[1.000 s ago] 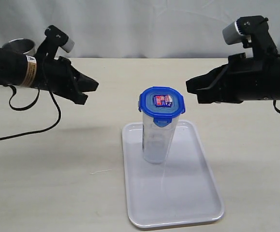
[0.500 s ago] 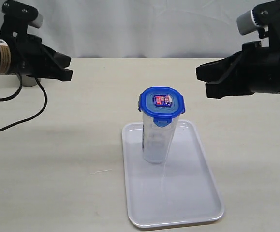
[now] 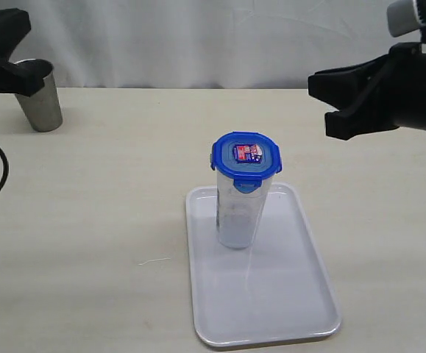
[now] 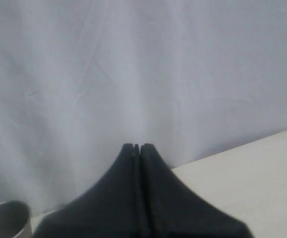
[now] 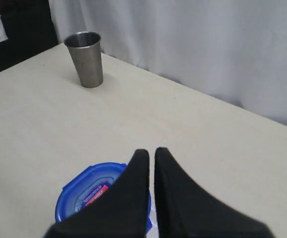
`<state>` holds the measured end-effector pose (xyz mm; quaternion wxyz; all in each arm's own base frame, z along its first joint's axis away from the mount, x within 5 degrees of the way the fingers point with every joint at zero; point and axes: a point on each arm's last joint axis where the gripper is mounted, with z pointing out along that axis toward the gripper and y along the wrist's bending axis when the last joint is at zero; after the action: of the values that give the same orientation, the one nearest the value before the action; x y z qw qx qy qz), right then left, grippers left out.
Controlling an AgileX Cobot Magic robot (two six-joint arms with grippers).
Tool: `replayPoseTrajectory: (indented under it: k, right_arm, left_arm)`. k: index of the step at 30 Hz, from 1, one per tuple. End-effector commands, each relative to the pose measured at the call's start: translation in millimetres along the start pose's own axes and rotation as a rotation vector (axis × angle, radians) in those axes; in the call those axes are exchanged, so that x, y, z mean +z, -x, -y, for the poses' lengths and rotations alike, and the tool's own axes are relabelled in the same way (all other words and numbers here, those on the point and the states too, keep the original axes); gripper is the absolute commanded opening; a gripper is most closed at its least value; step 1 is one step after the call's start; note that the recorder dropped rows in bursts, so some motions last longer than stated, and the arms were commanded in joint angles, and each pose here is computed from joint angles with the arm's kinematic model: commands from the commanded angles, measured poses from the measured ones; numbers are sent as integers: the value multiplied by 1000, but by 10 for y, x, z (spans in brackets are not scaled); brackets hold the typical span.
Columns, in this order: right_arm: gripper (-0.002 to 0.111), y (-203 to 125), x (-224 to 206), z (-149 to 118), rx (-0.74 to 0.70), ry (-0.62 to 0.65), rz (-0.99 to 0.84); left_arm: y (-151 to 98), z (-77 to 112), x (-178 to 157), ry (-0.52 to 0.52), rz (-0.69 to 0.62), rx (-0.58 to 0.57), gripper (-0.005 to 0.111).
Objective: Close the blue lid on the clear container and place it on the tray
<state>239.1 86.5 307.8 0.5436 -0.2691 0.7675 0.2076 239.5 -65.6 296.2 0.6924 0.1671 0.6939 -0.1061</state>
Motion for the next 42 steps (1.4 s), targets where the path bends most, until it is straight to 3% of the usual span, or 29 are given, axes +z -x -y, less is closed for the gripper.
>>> replayPoseTrajectory:
  k: [1, 31, 42]
  right_arm:
    - [5, 78, -115, -49, -26, -11, 42]
    - [5, 115, -167, -69, -35, -17, 61]
    - [5, 115, -167, -69, -37, -17, 61]
  left_arm:
    - [91, -3, -139, 25, 8, 2, 0]
    - [131, -5, -175, 32, 15, 5, 0]
    - [297, -8, -287, 48, 117, -33, 0]
